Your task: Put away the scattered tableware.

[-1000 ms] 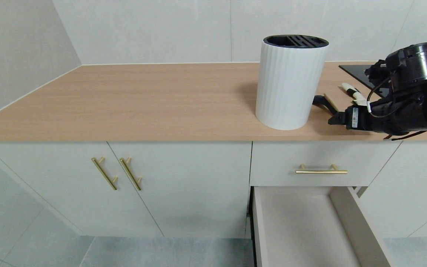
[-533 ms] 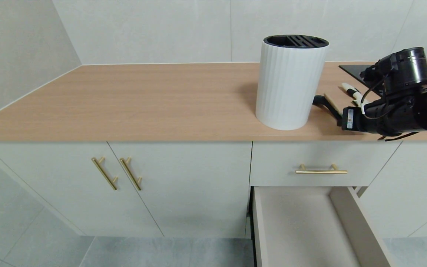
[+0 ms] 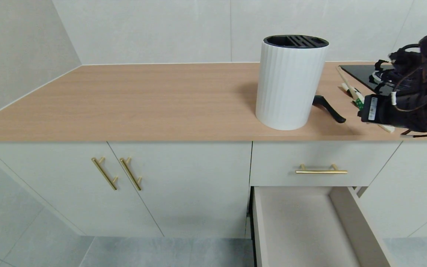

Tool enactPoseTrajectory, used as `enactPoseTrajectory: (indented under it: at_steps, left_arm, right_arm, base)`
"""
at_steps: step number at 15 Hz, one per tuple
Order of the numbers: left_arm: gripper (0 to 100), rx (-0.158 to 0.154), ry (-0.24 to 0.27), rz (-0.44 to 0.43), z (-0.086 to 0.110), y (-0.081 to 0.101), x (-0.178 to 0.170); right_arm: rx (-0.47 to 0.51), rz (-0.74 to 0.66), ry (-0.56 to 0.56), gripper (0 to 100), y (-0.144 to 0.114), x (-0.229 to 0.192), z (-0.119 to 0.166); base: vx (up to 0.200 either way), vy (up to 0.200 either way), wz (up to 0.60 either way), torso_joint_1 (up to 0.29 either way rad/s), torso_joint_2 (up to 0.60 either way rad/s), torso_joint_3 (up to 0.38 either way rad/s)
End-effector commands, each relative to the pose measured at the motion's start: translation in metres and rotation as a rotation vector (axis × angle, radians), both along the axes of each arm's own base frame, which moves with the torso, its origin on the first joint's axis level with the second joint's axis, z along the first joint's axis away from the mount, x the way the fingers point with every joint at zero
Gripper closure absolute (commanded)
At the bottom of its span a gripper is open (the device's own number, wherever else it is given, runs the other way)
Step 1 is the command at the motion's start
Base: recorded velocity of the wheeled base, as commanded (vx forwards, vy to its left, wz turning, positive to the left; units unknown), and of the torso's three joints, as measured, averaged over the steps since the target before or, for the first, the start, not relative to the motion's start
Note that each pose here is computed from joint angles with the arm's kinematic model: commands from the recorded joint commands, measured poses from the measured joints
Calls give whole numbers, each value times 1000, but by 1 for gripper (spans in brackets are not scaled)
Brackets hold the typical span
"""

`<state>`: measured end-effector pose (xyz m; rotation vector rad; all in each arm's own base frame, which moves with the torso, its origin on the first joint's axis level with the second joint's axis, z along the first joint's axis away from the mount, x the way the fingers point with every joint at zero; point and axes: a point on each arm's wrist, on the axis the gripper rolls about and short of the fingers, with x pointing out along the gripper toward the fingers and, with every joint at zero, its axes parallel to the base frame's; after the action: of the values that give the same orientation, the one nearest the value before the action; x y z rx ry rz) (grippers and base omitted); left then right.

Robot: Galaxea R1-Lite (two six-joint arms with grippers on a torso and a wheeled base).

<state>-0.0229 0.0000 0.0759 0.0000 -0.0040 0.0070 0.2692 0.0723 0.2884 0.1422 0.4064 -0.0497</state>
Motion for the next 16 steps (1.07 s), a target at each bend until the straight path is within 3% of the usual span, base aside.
enactPoseTrajectory:
  at_steps: [1,5,9,14,16]
  left_arm:
    - [0,0,1,1,0,0,0]
    - [0,0,1,1,0,0,0]
    - [0,0,1,1,0,0,0]
    - [0,0,1,1,0,0,0]
    - [0,0,1,1,0,0,0]
  right_arm:
    - [42,31,-120,100,-15,-73,27]
    - [39,57,-94,100,-32,-129,12]
    - [137,285,-122,100,-40,-170,15]
    - [93,324,74,100,-45,-189,13]
    - [3,459,316,100,-42,-196,0]
  base:
    - [0,0,0,0,0,0]
    - [0,0,0,0,0,0]
    - [0,0,0,0,0,0]
    - [0,0,0,0,0,0]
    - [0,0,0,0,0,0]
